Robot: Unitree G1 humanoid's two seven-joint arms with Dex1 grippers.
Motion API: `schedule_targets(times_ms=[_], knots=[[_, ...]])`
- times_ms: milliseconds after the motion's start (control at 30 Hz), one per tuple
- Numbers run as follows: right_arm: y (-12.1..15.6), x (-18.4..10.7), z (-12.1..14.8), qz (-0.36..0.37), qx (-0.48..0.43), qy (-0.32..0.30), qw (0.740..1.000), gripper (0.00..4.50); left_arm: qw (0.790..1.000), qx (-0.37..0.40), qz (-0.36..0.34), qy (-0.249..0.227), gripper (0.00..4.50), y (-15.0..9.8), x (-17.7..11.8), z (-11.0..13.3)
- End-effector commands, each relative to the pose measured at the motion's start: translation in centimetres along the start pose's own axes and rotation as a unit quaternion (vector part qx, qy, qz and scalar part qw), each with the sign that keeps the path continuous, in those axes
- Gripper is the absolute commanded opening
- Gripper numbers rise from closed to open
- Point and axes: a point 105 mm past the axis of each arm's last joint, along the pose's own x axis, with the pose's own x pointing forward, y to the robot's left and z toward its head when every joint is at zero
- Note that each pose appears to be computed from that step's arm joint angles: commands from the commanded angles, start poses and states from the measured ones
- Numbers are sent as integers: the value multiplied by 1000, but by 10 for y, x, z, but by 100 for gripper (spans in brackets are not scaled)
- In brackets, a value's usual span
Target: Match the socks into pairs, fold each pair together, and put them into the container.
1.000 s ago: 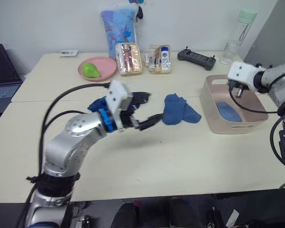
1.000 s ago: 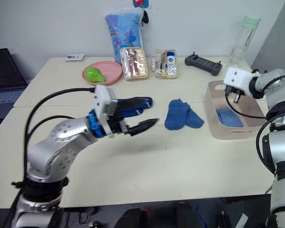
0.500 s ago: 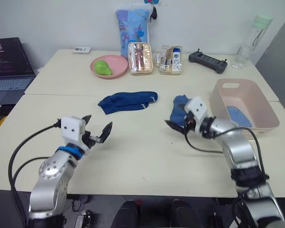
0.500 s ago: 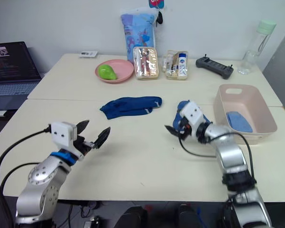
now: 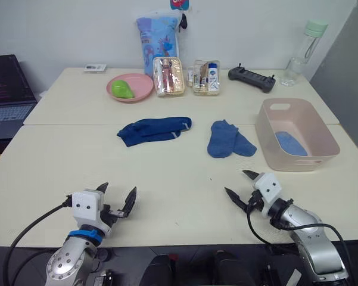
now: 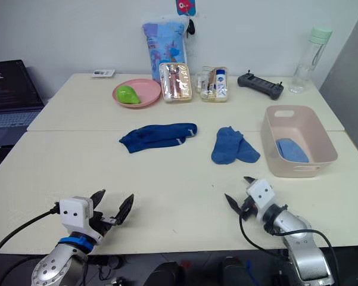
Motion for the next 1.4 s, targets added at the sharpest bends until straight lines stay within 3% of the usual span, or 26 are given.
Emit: schedule_targets(times_ms=[33, 133, 333, 533, 733, 1067, 1233, 1400], knots=[[-4, 13, 21, 0, -4, -39, 999, 446, 999, 23, -11, -30, 450, -2, 11, 18], [-8, 21, 29, 1, -1, -47, 999, 446, 999, 39, -19, -29, 450, 1, 21, 22], [-11, 48, 69, 80, -32, -60, 995, 446, 993, 91, -69, -33, 450, 8, 70, 49], [-4, 65, 94, 115, -41, -72, 990, 446, 986, 129, -100, 18, 450, 14, 105, 38], [8, 82, 98, 112, -49, -76, 990, 446, 976, 173, -124, 56, 450, 15, 149, 21], [11, 83, 93, 101, -61, -71, 990, 446, 981, 143, -93, 97, 450, 25, 194, 14], [15, 84, 97, 103, -57, -77, 990, 450, 984, 102, -108, 96, 332, 19, 203, 19], [14, 83, 95, 101, -57, -74, 991, 450, 987, 63, -118, 85, 162, 15, 204, 23]])
